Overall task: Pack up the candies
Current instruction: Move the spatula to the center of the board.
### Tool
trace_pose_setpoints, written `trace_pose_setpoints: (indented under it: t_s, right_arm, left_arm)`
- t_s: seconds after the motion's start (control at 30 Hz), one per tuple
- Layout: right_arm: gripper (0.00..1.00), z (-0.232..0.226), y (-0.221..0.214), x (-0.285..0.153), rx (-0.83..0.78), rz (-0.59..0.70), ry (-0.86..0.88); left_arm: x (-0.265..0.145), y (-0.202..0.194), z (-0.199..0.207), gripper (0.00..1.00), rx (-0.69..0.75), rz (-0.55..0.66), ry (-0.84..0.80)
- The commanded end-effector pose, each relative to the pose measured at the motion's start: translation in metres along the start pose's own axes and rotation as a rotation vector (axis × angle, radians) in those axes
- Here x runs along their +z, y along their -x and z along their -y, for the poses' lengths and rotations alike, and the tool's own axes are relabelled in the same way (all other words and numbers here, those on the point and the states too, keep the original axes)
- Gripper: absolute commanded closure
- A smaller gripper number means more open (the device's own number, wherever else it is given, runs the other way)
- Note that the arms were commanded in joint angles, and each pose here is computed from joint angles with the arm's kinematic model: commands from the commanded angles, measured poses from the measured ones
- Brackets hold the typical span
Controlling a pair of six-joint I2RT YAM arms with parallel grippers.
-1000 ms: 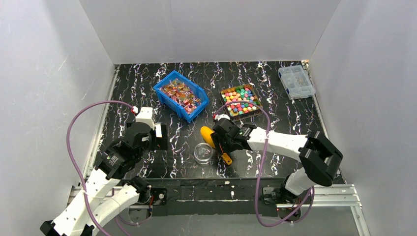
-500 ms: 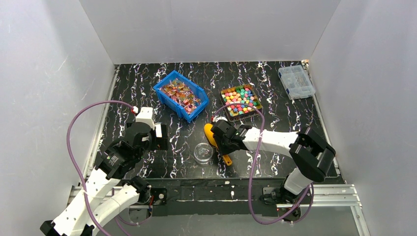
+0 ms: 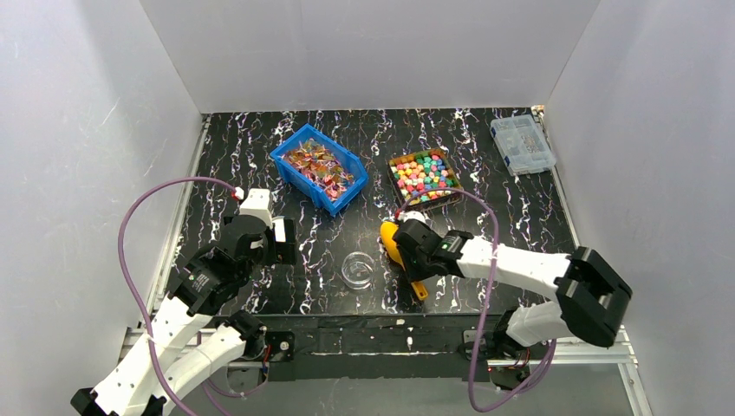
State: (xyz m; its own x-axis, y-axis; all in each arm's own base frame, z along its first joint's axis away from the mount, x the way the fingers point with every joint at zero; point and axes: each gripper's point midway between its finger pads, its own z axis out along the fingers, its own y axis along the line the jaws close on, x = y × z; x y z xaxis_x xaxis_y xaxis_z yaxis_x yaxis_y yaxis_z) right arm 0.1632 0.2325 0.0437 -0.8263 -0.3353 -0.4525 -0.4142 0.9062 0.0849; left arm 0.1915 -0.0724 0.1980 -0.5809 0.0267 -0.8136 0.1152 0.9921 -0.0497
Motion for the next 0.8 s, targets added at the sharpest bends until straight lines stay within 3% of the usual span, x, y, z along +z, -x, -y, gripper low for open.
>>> trace_pose_setpoints:
  t_s: [0.0, 0.53, 0.77]
  right_arm:
    - [0.85, 0.023, -0.012, -0.017, 0.078, 0.014, -0.076]
    - [0.79, 0.063, -0.058, -0.029, 0.202, -0.027, -0.203]
    - [0.57, 0.064, -0.056, -0.035, 0.211, -0.028, -0.211]
  left_arm:
    - [-0.002, -0.002, -0.004, 0.01, 0.007, -0.006, 0.017]
    - [-0.003, -0.002, -0.002, 0.01, 0.004, -0.005, 0.004]
    - [-0.003, -0.002, -0.001, 0.01, 0.003, -0.004, 0.0]
